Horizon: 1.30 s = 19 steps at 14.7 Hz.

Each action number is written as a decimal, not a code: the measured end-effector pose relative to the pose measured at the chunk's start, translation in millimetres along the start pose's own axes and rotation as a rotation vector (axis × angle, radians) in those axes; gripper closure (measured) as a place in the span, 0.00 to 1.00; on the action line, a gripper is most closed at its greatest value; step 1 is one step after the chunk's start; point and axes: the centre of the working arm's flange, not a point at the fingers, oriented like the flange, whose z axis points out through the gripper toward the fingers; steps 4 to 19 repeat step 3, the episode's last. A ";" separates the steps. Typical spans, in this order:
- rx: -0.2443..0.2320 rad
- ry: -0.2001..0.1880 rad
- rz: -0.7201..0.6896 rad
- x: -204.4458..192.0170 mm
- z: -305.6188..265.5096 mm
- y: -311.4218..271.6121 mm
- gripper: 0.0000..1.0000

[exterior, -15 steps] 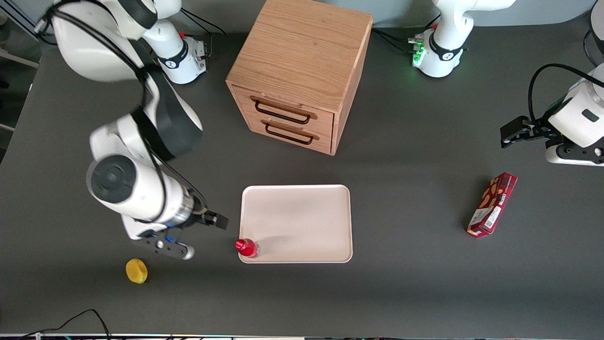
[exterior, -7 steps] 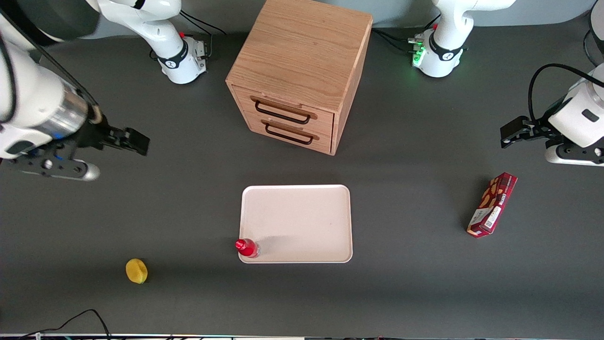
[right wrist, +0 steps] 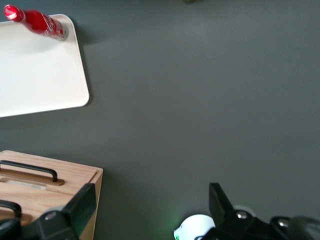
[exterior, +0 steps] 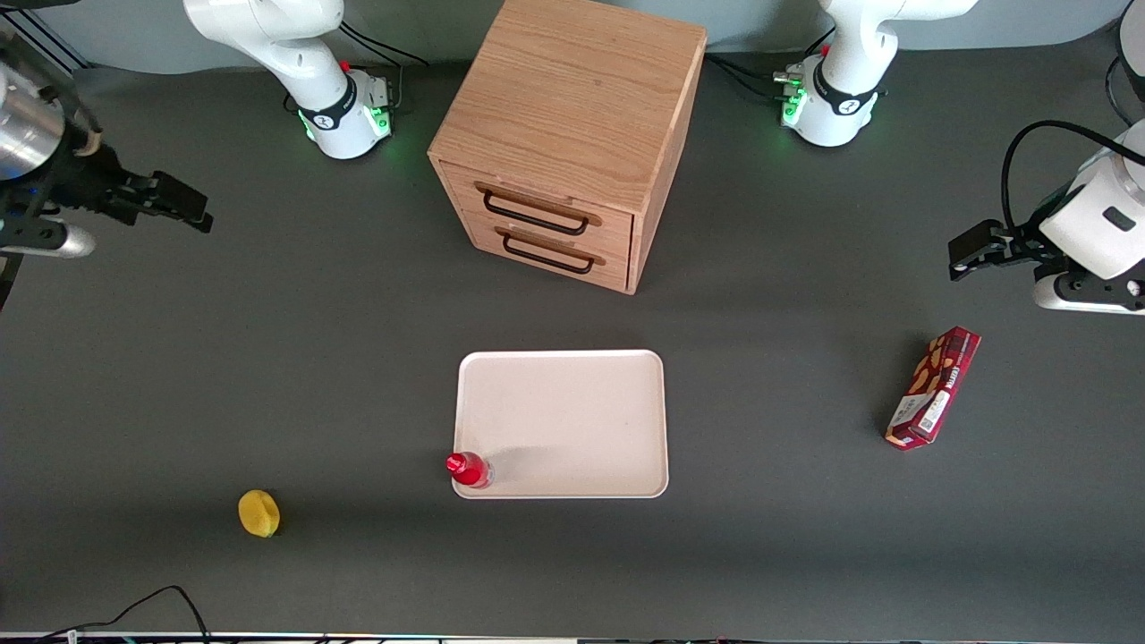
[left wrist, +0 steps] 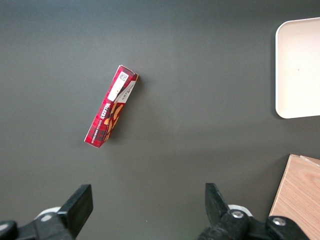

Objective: Place coke bottle on tray

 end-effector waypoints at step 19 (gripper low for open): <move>-0.004 0.003 0.001 -20.0 15.0 4.3 0.00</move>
